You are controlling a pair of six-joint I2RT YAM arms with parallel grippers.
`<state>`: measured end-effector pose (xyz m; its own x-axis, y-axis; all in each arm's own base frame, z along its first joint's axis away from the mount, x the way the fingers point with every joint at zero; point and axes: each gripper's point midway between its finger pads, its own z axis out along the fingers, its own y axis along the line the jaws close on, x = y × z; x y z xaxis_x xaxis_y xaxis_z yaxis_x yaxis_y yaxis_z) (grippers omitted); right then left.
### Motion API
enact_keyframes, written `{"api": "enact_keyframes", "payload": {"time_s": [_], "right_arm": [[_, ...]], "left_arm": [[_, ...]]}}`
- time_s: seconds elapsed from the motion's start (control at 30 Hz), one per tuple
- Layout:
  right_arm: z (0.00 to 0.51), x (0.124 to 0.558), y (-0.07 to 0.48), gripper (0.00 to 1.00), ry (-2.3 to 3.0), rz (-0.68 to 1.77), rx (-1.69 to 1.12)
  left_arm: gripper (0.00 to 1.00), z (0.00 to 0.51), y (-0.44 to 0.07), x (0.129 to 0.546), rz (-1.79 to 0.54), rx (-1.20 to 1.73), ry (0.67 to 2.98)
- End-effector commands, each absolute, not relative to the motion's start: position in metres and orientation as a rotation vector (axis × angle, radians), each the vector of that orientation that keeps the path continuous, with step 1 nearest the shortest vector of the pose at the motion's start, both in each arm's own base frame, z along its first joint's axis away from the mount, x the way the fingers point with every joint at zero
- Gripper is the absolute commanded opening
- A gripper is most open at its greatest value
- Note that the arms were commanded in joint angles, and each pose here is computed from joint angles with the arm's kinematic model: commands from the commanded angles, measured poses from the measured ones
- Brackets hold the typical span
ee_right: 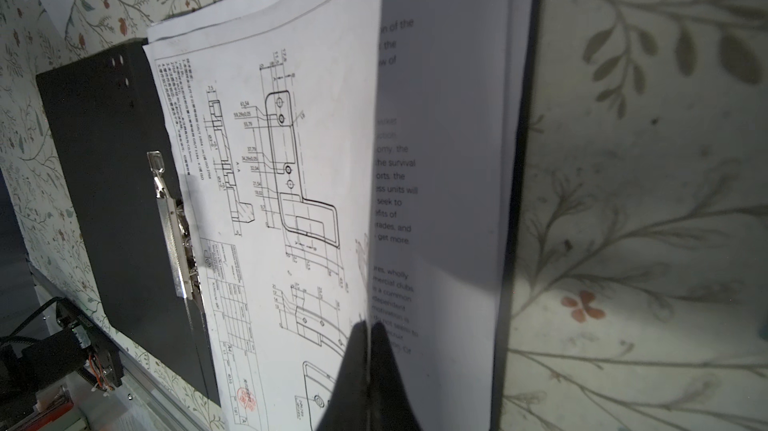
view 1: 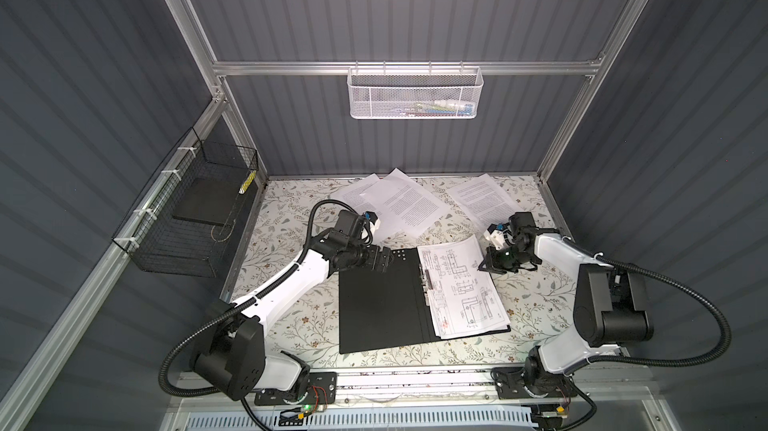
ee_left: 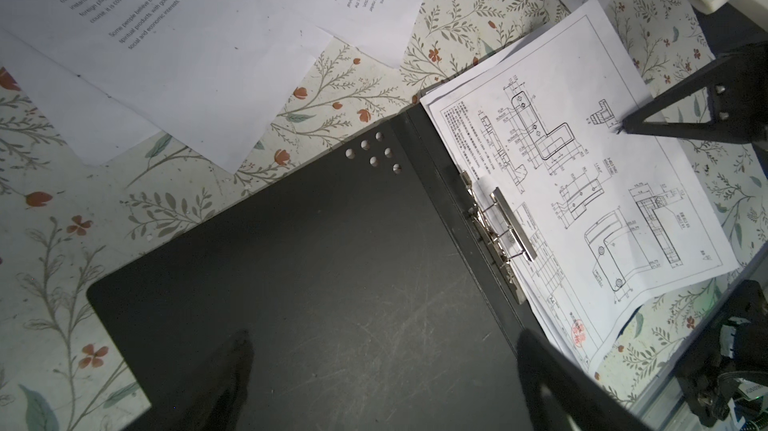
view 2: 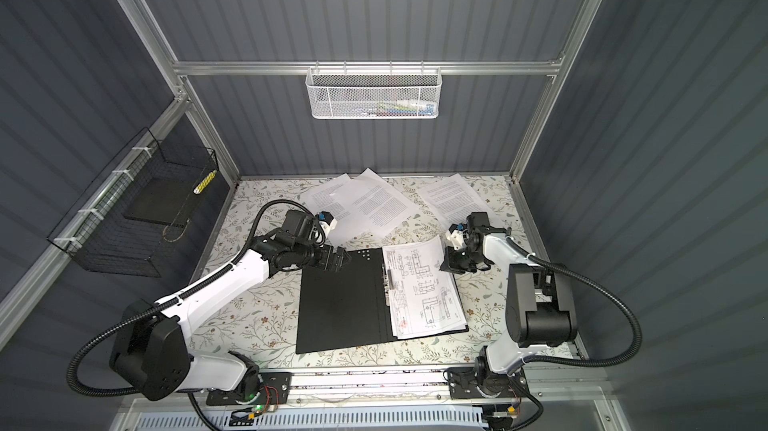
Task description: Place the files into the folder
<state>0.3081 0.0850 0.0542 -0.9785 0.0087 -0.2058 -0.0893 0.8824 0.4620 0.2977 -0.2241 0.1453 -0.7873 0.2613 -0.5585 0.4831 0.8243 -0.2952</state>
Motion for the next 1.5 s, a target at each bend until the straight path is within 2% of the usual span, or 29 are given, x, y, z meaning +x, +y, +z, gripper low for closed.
{"api": "enact_keyframes", "payload": {"time_s": [0.0,0.17,0.3,0.37,0.57,0.7,0.87,1.03,1.3,1.47], "right_arm": [[0.055,0.310,0.091,0.00,2.848,0.761,-0.044],[0.053,0.309,0.091,0.00,2.854,0.767,-0.030],[0.050,0.307,0.090,0.12,2.870,0.757,-0.014],[0.050,0.308,0.090,0.21,2.868,0.758,-0.003],[0.052,0.316,0.077,0.60,2.845,0.676,0.089],[0.053,0.321,0.064,0.78,2.813,0.617,0.184],[0.041,0.321,0.057,0.80,2.802,0.591,0.321],[0.029,0.324,0.064,0.78,2.763,0.660,0.406],[0.027,0.318,0.069,0.78,2.761,0.703,0.527],[0.023,0.307,0.078,0.79,2.780,0.764,0.608]], "left_arm": [[1.00,0.149,-0.229,0.297,-0.609,0.589,2.488],[1.00,0.149,-0.230,0.297,-0.615,0.591,2.488],[1.00,0.150,-0.230,0.297,-0.615,0.592,2.485],[1.00,0.150,-0.230,0.297,-0.616,0.591,2.487],[1.00,0.148,-0.229,0.297,-0.605,0.588,2.494],[1.00,0.145,-0.228,0.297,-0.595,0.586,2.504],[1.00,0.137,-0.233,0.295,-0.640,0.567,2.538],[1.00,0.126,-0.237,0.294,-0.687,0.506,2.585],[1.00,0.113,-0.226,0.301,-0.609,0.348,2.646],[1.00,0.129,-0.217,0.314,-0.575,0.241,2.614]]}}
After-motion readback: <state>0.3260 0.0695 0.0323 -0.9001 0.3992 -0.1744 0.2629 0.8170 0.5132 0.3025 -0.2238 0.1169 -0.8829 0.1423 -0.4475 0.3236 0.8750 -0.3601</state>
